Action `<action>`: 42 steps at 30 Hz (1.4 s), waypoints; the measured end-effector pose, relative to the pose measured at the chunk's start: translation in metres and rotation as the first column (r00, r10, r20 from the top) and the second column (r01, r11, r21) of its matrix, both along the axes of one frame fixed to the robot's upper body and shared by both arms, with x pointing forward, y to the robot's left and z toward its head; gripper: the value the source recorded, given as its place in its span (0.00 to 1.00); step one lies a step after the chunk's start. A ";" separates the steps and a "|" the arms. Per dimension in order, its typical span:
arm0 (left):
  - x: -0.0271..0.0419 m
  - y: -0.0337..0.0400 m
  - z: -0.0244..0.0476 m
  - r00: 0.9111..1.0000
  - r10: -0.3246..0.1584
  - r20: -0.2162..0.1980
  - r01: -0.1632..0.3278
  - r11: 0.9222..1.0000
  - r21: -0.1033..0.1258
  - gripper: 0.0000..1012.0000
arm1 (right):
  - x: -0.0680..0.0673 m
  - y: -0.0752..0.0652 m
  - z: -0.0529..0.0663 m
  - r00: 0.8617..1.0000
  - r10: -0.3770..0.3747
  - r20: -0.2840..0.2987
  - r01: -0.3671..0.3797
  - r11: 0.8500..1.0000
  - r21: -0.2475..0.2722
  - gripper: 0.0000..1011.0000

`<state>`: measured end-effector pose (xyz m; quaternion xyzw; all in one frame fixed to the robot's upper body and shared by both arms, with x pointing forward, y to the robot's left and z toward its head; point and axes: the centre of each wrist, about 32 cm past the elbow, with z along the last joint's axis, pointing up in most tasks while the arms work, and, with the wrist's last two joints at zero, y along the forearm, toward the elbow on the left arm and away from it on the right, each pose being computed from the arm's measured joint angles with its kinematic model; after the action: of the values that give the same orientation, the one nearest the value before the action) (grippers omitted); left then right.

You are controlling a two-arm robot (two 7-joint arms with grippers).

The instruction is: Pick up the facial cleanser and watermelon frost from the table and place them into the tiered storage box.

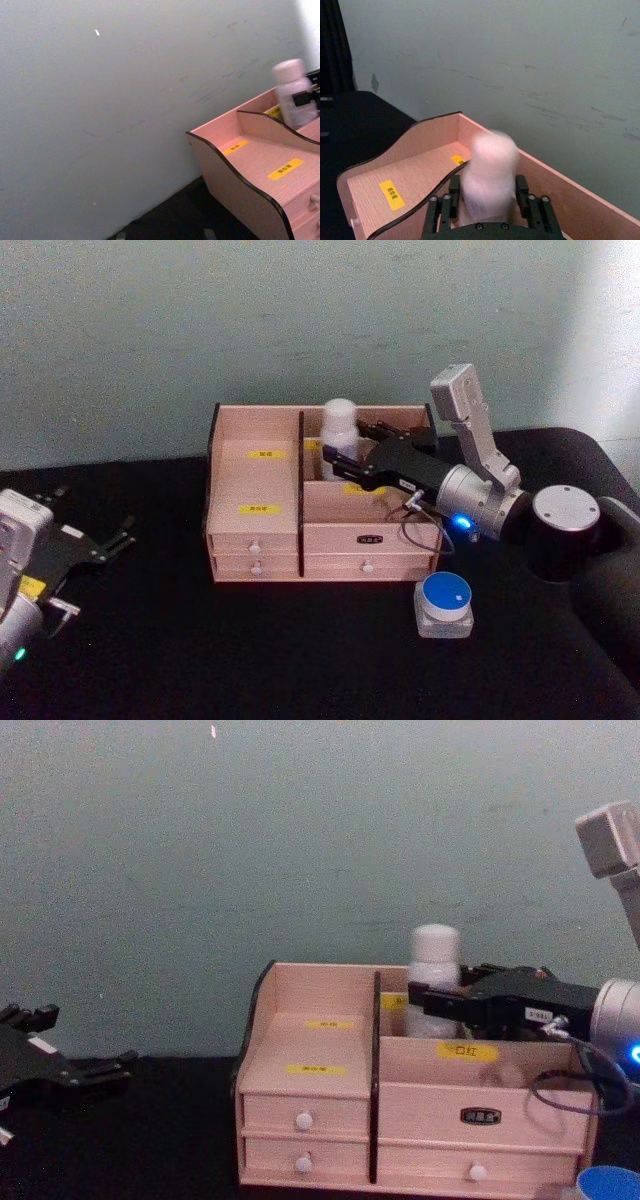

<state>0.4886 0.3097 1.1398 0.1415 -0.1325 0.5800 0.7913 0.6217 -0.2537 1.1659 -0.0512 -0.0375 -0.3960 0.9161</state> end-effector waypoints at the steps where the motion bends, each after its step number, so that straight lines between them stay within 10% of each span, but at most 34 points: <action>1: 0.0000 0.0000 0.0000 1.000 0.000 0.000 0.000 1.000 0.000 0.99 | 0.000 0.000 0.000 1.000 0.000 0.000 0.000 1.000 0.000 0.70; 11: 0.0000 0.0000 0.0000 1.000 0.000 0.000 0.000 1.000 0.000 0.99 | 0.000 0.000 0.000 1.000 0.001 0.000 -0.001 1.000 0.001 0.99; 24: 0.0000 0.0000 0.0000 1.000 0.000 0.000 0.000 1.000 0.000 0.99 | -0.005 -0.001 0.002 1.000 -0.005 0.014 0.005 1.000 0.007 0.99; 42: 0.0000 0.0000 0.0000 1.000 0.000 0.000 0.000 1.000 0.000 0.99 | -0.051 -0.027 0.027 0.999 -0.001 0.039 -0.002 0.998 0.067 0.99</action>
<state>0.4886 0.3097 1.1398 0.1415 -0.1324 0.5799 0.7913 0.5711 -0.2807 1.1930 -0.0128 -0.0418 -0.3977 0.9165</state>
